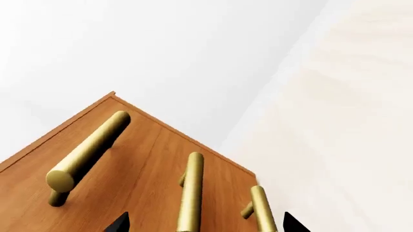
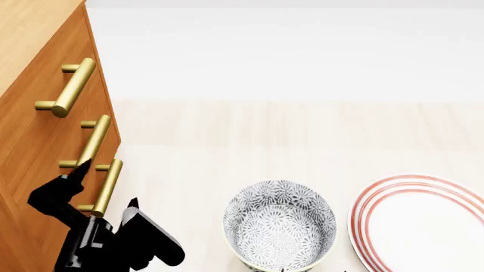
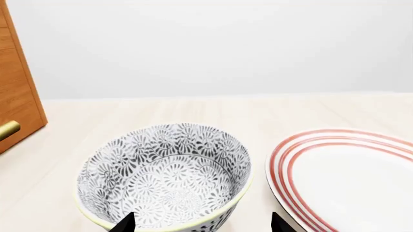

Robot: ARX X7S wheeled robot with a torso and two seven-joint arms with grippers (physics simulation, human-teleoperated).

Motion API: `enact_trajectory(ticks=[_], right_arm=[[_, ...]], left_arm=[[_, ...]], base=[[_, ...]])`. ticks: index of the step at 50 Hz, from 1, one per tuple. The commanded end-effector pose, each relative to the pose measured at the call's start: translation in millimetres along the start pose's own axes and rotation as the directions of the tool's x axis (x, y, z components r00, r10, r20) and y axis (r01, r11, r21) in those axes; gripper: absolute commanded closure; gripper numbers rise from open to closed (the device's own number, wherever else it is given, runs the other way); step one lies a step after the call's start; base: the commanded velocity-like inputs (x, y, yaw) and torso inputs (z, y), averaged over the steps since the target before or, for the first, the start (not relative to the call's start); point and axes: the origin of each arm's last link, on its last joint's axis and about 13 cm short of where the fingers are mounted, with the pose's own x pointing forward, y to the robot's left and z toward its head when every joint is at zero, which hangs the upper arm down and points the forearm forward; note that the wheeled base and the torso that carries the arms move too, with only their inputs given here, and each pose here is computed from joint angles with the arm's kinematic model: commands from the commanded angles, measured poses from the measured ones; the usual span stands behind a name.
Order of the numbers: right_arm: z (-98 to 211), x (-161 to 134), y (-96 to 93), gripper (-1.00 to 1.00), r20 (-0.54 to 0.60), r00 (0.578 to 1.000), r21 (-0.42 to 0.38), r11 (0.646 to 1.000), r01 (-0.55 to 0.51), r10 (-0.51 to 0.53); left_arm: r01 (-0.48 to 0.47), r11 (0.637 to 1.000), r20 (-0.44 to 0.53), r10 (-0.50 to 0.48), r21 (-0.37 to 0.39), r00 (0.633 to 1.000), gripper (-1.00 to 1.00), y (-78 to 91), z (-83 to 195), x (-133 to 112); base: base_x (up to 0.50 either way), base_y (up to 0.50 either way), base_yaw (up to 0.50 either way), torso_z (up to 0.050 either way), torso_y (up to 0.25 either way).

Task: Open the top drawer of the cabinet.

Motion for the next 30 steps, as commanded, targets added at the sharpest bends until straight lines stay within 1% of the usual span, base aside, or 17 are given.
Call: enact_trajectory(ticks=[1,3,4,7,13,14,19,24,25,26,30], right_arm=[[-0.1,2.3,-0.7,-1.00,0.007,1.000,0.006,1.000,0.004,-0.004],[-0.8,2.5,-0.7,-1.00,0.006,1.000,0.006,1.000,0.003,-0.003],[-0.6,2.6,-0.8,-1.00,0.006,1.000,0.007,1.000,0.003,-0.003],[-0.4,2.3,-1.1,-1.00,0.005,1.000,0.008,1.000,0.003,-0.003],[-1.2,2.2,-0.9,-1.00,0.003,1.000,0.009,1.000,0.002,-0.002],[-1.4,2.0,-0.8,-1.00,0.002,1.000,0.009,1.000,0.001,-0.001],[-1.7,2.1,-0.7,-1.00,-0.001,1.000,0.010,1.000,0.001,-0.001],[-2.3,1.8,-0.4,-1.00,-0.005,1.000,0.012,1.000,-0.001,0.001],[-2.2,1.8,-0.4,-1.00,-0.005,1.000,0.012,1.000,-0.001,0.001],[-2.5,1.6,-0.5,-1.00,-0.006,1.000,0.013,1.000,-0.001,0.001],[-2.8,1.6,-0.5,-1.00,-0.007,1.000,0.014,1.000,-0.002,0.002]], left_arm=[[-0.024,0.985,0.057,0.014,0.174,0.998,-1.00,11.9,6.3,9.0],[-0.017,0.983,0.059,0.006,0.184,0.998,-1.00,12.8,6.6,9.0],[-0.019,0.977,0.069,0.005,0.211,0.998,-1.00,13.7,7.2,8.6],[-0.028,0.969,0.075,0.010,0.246,0.997,-1.00,15.6,7.3,10.7],[-0.039,0.966,0.081,0.019,0.257,0.997,-1.00,22.0,10.1,11.9],[-0.054,0.959,0.084,0.032,0.278,0.996,-1.00,26.1,10.7,14.1],[-0.089,0.946,0.087,0.064,0.311,0.994,-1.00,37.5,13.6,20.2],[-0.123,0.937,0.083,0.101,0.327,0.991,-1.00,52.4,17.1,25.2],[-0.123,0.937,0.083,0.101,0.327,0.991,-1.00,52.4,17.1,25.2],[-0.134,0.935,0.082,0.113,0.329,0.990,-1.00,57.0,18.4,26.3],[-0.145,0.930,0.080,0.125,0.337,0.989,-1.00,62.2,19.3,27.9]], base=[[0.00,0.00,0.00,0.000,0.000],[0.00,0.00,0.00,0.000,0.000],[0.00,0.00,0.00,0.000,0.000],[0.00,0.00,0.00,0.000,0.000],[0.00,0.00,0.00,0.000,0.000],[0.00,0.00,0.00,0.000,0.000],[0.00,0.00,0.00,0.000,0.000],[0.00,0.00,0.00,0.000,0.000],[0.00,0.00,0.00,0.000,0.000],[0.00,0.00,0.00,0.000,0.000],[0.00,0.00,0.00,0.000,0.000]])
